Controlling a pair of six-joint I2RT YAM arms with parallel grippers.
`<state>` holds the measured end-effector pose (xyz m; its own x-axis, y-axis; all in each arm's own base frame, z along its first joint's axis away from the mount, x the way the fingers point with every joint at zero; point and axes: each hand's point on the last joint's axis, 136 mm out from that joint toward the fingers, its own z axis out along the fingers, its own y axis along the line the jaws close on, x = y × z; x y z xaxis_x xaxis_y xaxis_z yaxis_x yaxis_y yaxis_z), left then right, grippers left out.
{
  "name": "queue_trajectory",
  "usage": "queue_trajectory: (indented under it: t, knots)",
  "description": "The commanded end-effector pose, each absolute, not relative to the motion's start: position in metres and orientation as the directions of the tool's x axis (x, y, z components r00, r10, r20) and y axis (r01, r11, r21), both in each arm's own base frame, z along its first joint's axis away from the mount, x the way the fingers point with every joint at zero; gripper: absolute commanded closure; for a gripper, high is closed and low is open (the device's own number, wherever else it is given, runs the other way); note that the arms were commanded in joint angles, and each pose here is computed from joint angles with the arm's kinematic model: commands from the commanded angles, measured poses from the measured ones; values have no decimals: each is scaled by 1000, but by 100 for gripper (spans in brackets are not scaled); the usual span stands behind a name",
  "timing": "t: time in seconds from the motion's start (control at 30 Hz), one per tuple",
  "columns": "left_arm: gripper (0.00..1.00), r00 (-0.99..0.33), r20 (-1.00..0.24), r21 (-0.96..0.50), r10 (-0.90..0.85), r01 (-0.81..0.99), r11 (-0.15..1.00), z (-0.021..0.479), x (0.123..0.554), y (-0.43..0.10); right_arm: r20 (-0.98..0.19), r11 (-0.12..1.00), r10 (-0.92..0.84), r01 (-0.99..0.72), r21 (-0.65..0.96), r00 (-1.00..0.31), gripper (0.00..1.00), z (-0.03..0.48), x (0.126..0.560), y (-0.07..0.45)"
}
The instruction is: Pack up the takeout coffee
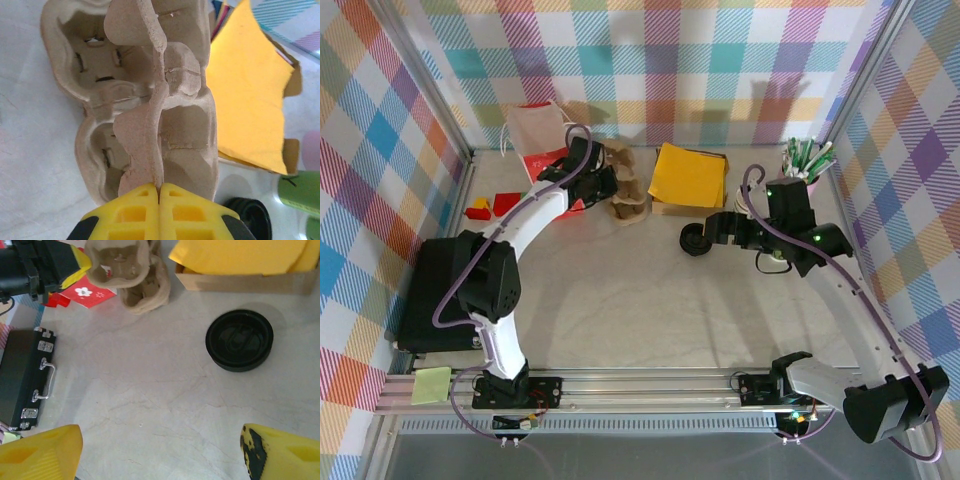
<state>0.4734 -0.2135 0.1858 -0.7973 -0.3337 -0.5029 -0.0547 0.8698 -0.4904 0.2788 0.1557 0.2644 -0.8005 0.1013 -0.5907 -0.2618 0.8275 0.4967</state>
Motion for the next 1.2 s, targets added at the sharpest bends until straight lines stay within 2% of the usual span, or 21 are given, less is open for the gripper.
queue_trajectory:
  t: [0.0,0.23,0.63,0.83,1.17]
  knots:
    - [100,-808,-528,-537,-263,78,840,232,451,-225,-688,789,33,-404,464,-725,18,300,275,165]
    - [100,-840,-533,-552,-100,255,794,277,386,-234,-756,736,-43,-532,419,-654,19,334,279,180]
    - [100,-855,-505,-564,113,426,707,302,280,-234,-812,687,-258,-690,227,-524,20,366,282,229]
    - [100,-846,-502,-578,179,483,658,302,251,-230,-793,638,-421,-765,86,-440,20,358,275,266]
    - [100,-845,-491,-594,211,502,629,297,232,-228,-711,569,-596,-821,-45,-374,26,320,276,303]
